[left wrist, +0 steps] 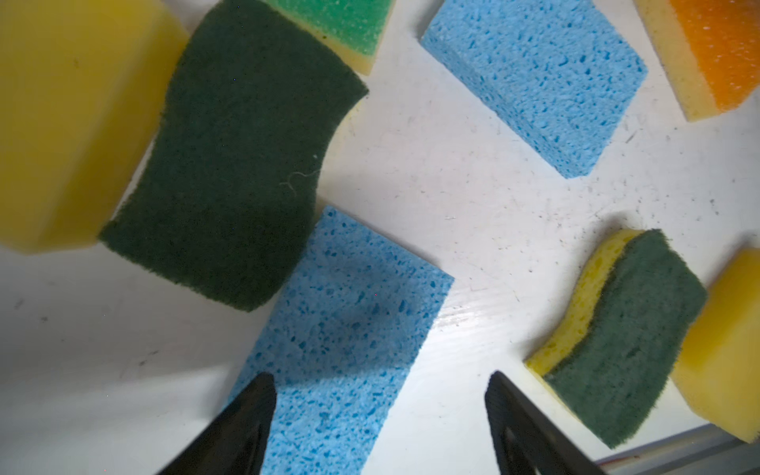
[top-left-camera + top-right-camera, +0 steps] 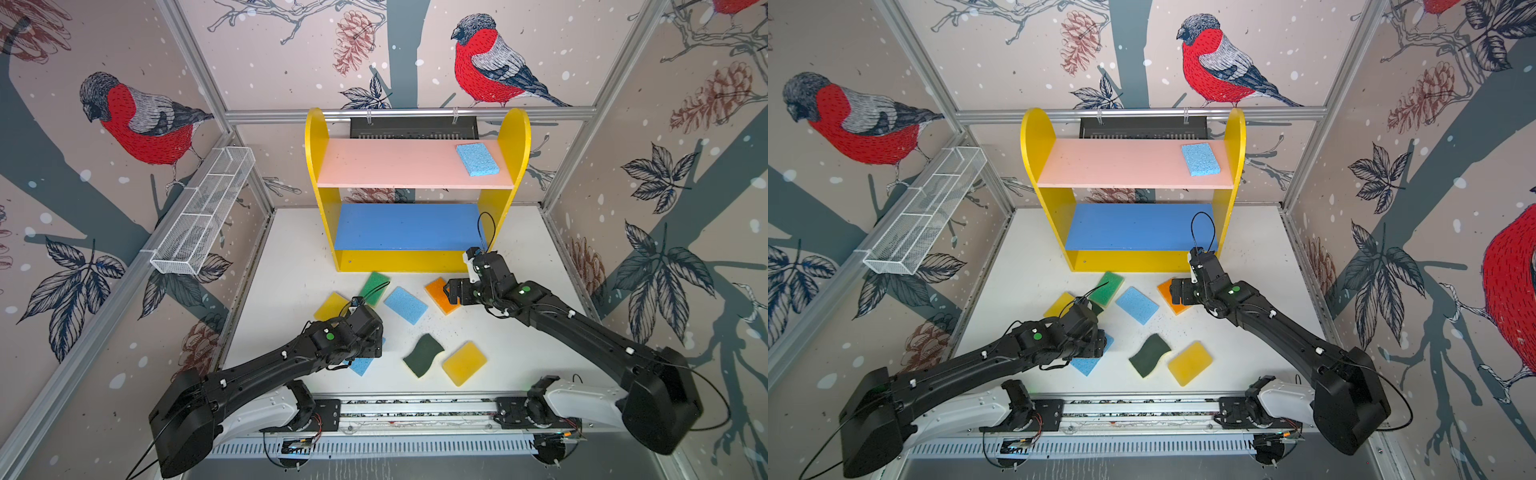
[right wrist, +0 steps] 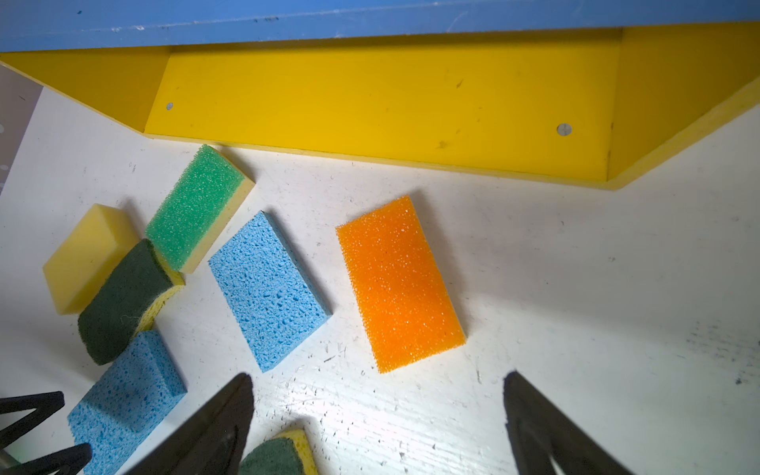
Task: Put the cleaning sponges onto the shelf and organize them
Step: 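Lower the left gripper over the dark green scouring sponge and close on it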
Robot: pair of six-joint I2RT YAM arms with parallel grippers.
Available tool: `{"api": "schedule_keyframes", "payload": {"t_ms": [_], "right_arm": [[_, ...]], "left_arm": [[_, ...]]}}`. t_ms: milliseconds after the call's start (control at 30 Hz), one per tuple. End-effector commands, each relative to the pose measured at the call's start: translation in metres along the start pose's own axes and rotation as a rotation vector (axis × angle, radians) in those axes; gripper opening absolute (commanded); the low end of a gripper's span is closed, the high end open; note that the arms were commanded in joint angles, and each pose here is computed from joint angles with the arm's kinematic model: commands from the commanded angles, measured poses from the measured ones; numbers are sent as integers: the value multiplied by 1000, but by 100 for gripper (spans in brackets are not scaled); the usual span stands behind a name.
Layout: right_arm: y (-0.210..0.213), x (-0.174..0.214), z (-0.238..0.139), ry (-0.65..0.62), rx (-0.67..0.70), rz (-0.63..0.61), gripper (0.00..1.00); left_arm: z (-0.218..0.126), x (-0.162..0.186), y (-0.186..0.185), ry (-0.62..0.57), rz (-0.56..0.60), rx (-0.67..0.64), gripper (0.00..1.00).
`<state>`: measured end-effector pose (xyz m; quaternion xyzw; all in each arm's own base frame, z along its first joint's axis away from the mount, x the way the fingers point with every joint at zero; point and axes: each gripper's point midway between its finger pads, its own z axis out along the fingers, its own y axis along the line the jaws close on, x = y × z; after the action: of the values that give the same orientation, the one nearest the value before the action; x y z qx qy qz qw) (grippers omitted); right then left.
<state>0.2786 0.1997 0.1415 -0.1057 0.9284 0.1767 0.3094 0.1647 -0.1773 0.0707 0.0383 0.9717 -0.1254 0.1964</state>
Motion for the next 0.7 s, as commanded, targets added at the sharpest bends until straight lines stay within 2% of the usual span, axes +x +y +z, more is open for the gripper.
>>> {"api": "schedule_keyframes", "payload": {"t_ms": [0, 167, 300, 667], "right_arm": [[1, -2, -2, -17, -7, -8, 95], [-4, -1, -7, -27, 7, 0, 95], [-11, 2, -11, -34, 19, 9, 96], [-25, 14, -16, -31, 46, 40, 96]], "left_arm": [[-4, -6, -17, -30, 61, 40, 82], [-2, -3, -50, -39, 211, 82, 86], [8, 5, -69, -16, 326, 95, 96], [17, 26, -117, 31, 487, 253, 97]]}}
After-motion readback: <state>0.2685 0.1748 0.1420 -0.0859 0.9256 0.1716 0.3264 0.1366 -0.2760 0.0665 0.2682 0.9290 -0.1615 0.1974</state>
